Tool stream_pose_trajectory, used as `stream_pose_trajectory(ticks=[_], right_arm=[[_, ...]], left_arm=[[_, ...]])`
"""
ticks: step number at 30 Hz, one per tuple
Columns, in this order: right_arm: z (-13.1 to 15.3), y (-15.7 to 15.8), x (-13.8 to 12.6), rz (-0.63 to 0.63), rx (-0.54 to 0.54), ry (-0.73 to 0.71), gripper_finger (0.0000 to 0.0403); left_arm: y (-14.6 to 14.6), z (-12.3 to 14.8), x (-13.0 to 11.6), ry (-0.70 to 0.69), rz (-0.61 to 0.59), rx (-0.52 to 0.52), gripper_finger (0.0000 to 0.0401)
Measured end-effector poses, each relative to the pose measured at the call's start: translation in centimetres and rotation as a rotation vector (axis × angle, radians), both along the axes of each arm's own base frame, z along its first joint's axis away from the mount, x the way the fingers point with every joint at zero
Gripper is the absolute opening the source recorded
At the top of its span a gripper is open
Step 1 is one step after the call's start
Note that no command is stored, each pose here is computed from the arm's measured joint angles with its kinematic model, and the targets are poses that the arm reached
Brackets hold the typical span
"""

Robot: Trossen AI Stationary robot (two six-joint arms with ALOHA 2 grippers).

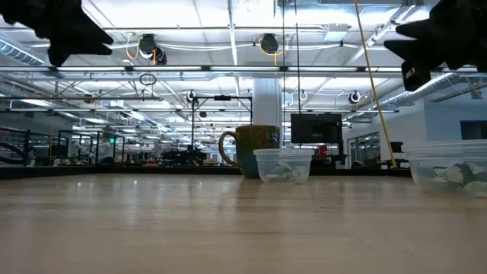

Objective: Pick and place items into bin
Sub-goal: Return to Home Position

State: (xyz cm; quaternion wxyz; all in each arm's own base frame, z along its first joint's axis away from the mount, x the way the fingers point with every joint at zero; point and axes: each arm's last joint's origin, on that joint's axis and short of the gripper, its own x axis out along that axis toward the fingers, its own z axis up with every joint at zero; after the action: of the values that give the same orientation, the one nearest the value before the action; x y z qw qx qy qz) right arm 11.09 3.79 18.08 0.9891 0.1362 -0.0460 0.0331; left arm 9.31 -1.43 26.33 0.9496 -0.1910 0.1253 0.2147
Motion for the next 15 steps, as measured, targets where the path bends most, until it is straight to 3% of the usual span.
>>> stream_pose_trajectory(ticks=[6, 12, 15], right_arm=[[-0.4, -0.1, -0.1, -0.009, -0.03, 0.038, 0.0114], [-0.7, -0.1, -0.1, -0.008, -0.021, 0.063, 0.0114], [-0.7, -0.1, -0.1, -0.012, -0.055, 0.062, 0.0114]], left_arm=[[-0.8, -4.5, 1.3, -0.182, -0.071, 0.119, 0.0129], [-1.1, -9.7, 1.7, -0.256, -0.079, 0.11, 0.0129], [-1.1, -10.0, 1.7, -0.242, -0.081, 0.11, 0.0129]])
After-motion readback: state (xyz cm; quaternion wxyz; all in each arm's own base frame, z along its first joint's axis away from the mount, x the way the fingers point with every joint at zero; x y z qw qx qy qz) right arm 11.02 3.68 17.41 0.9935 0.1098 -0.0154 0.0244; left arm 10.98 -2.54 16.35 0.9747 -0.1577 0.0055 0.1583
